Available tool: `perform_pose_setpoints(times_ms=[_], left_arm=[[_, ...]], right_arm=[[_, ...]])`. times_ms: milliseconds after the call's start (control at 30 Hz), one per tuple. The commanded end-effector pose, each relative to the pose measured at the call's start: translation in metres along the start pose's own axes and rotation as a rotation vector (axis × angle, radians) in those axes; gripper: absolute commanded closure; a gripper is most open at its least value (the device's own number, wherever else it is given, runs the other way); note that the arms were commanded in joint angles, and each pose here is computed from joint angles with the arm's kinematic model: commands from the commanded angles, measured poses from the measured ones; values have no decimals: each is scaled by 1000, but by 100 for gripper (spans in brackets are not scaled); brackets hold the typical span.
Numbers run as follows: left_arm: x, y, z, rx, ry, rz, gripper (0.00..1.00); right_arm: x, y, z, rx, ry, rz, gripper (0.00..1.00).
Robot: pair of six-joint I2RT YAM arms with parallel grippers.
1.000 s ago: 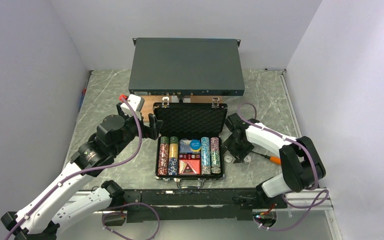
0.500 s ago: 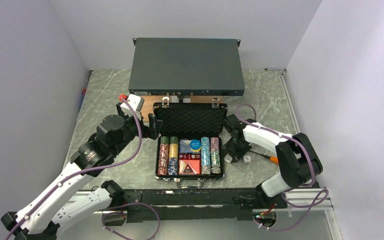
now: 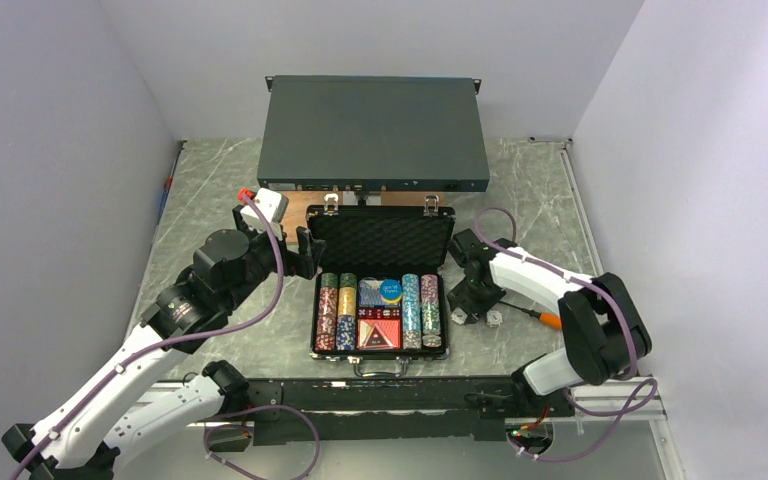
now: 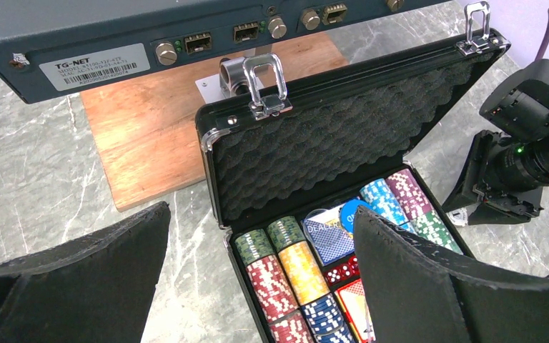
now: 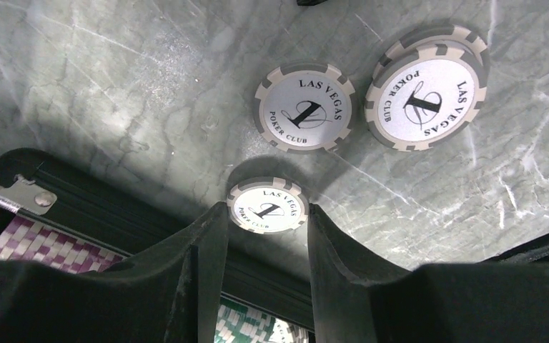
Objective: Pack up texas hold em set
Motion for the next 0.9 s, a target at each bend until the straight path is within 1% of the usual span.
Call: perform_pose_setpoints(times_ms=[0, 233, 500, 633, 867], left_arm=[[1, -1, -13, 6, -45, 14, 1], [0, -2, -12, 7, -42, 15, 1], [-1, -3, -11, 7, -38, 19, 1], [-1, -4, -12, 8, -39, 24, 1], [-1, -3, -11, 6, -37, 19, 1]], right_arm=[[11, -4, -8, -15, -38, -14, 75], [23, -6, -16, -17, -56, -33, 78], [27, -31, -50, -74, -109, -18, 78], [23, -44, -63, -100, -120, -3, 78], [13, -46, -70, -92, -125, 12, 77]])
Point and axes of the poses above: each gripper's point midway between its finger pads, its own x axis back along the fingers, its own y axis along the line the jaws close on, z = x × y, the point moved 1 cm from there along x, back along the fingers, and after that the axes turned 12 degrees about -x, right-handed, at the moved point
